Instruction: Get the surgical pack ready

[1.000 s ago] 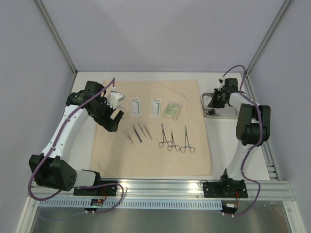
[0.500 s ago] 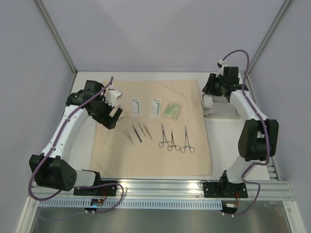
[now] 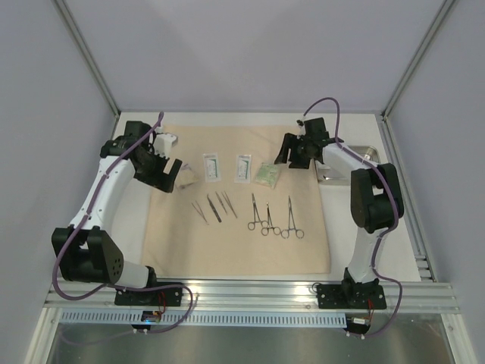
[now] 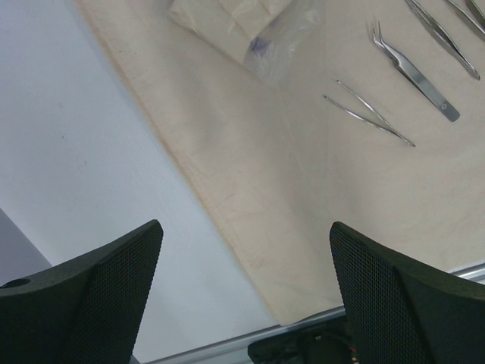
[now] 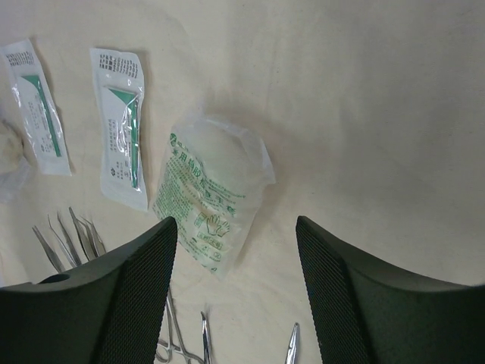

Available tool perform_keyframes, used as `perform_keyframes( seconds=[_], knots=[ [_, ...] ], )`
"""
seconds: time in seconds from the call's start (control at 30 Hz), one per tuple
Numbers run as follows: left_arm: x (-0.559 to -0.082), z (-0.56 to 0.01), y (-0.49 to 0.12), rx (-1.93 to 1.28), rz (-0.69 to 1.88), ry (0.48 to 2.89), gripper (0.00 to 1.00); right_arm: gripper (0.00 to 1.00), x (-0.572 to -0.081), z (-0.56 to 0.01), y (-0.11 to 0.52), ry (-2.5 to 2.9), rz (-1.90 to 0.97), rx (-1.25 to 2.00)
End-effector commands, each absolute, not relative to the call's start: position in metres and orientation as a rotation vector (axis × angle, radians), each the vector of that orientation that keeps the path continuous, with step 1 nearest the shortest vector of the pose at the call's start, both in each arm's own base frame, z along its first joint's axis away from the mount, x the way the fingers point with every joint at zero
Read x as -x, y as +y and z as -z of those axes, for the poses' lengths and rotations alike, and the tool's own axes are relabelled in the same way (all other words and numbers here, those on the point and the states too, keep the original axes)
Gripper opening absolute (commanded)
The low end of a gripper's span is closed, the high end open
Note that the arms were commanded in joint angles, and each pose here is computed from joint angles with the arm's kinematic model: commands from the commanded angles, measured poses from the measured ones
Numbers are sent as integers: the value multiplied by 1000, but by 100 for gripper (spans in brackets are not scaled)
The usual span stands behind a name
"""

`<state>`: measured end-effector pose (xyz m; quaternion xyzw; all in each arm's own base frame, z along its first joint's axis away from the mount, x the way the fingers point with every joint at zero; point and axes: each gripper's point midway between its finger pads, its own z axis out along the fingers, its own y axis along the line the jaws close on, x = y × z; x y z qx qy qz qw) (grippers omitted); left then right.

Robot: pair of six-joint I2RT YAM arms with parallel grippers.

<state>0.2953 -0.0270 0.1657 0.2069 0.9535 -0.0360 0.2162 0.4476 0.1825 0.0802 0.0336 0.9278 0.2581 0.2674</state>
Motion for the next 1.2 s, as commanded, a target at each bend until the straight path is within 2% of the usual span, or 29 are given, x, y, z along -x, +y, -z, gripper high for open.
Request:
perform_keyframes(
  seconds=[0.0, 0.23, 0.3, 0.33, 0.37, 0.43, 0.47, 0.57, 0.7, 0.77, 0.9, 0.93, 1.17],
  knots=[
    [-294, -172, -32, -547, 125, 2606, 100, 67, -457, -90, 204, 2467, -769, -85],
    [-291, -176, -35, -560, 151, 2589, 100, 61, -458, -55, 210, 2543, -791, -117],
    [-290, -177, -36, -565, 153, 2583, 100, 55, -456, -53, 213, 2551, -822, -114],
    [-289, -176, -36, -567, 153, 2585, 100, 50, -455, -53, 215, 2547, -835, -110],
    [-289, -177, -36, -568, 151, 2579, 100, 38, -454, -55, 216, 2544, -848, -100],
    [-289, -178, -36, -570, 151, 2574, 100, 25, -456, -62, 217, 2523, -855, -78],
    [-288, -178, -36, -569, 154, 2575, 100, 14, -456, -65, 216, 2515, -856, -67],
    [-286, -179, -37, -574, 159, 2573, 100, 1, -458, -90, 212, 2468, -851, 11],
    [-284, -179, -37, -585, 160, 2570, 100, 0, -457, -145, 188, 2357, -839, 195],
    [-284, -178, -37, -587, 162, 2569, 100, 1, -459, -183, 157, 2297, -765, 297],
    [-285, -178, -38, -593, 171, 2567, 100, 0, -455, -222, 96, 2264, -628, 364],
    [-285, -178, -39, -594, 174, 2568, 100, 1, -460, -225, 59, 2258, -569, 321],
    [-284, -177, -42, -603, 200, 2568, 100, 0, -462, -217, -36, 2374, -300, 226]
  ],
)
